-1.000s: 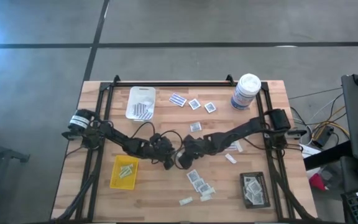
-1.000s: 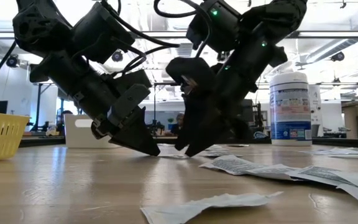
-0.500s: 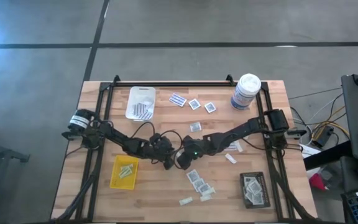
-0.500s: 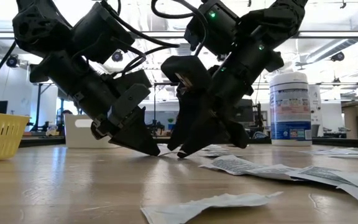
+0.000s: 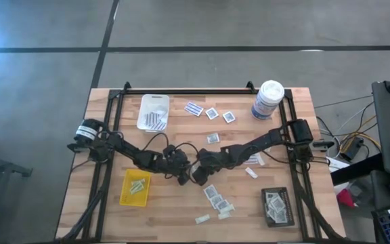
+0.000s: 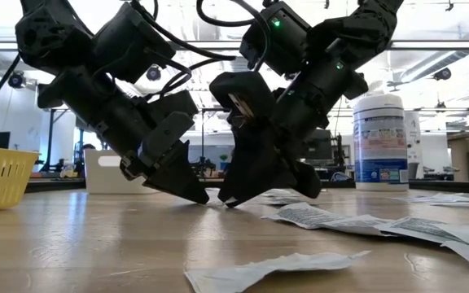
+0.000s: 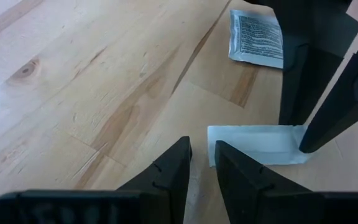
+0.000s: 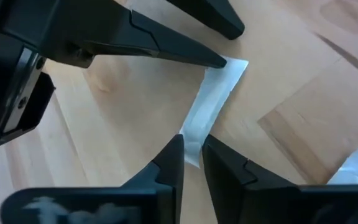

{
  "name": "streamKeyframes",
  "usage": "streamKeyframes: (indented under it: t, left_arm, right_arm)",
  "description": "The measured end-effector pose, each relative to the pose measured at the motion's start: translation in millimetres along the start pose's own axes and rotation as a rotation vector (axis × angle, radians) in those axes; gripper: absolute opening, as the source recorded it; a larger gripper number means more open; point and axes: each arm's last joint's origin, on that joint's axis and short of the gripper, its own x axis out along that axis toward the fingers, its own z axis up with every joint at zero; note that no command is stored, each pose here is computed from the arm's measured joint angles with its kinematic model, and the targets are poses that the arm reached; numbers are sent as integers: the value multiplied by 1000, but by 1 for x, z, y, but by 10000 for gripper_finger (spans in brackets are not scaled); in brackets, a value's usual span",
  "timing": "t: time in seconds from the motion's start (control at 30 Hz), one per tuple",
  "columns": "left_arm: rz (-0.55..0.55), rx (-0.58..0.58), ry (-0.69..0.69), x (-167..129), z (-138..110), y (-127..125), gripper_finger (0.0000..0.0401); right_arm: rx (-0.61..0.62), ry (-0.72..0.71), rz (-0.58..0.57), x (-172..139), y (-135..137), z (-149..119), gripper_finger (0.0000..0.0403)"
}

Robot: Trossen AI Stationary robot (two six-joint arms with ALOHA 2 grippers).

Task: Pick & Place First Aid Supplies
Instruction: Put the green bandage into the yellow bin

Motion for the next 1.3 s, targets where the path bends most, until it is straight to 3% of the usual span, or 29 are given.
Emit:
streamKeyframes:
  t: [0.3, 0.93, 1.3]
  left_arm:
    - [-26, 23, -37, 0, 3, -2, 99]
    - [-70, 66, -29, -2, 6, -4, 99]
    - [-128, 80, -35, -21, 21, -6, 99]
  right_arm:
    - [-4, 4, 2, 0, 0, 0, 10]
    - [-28, 9, -4, 0, 0, -1, 8]
    - [-49, 30, 6, 0, 0, -2, 8]
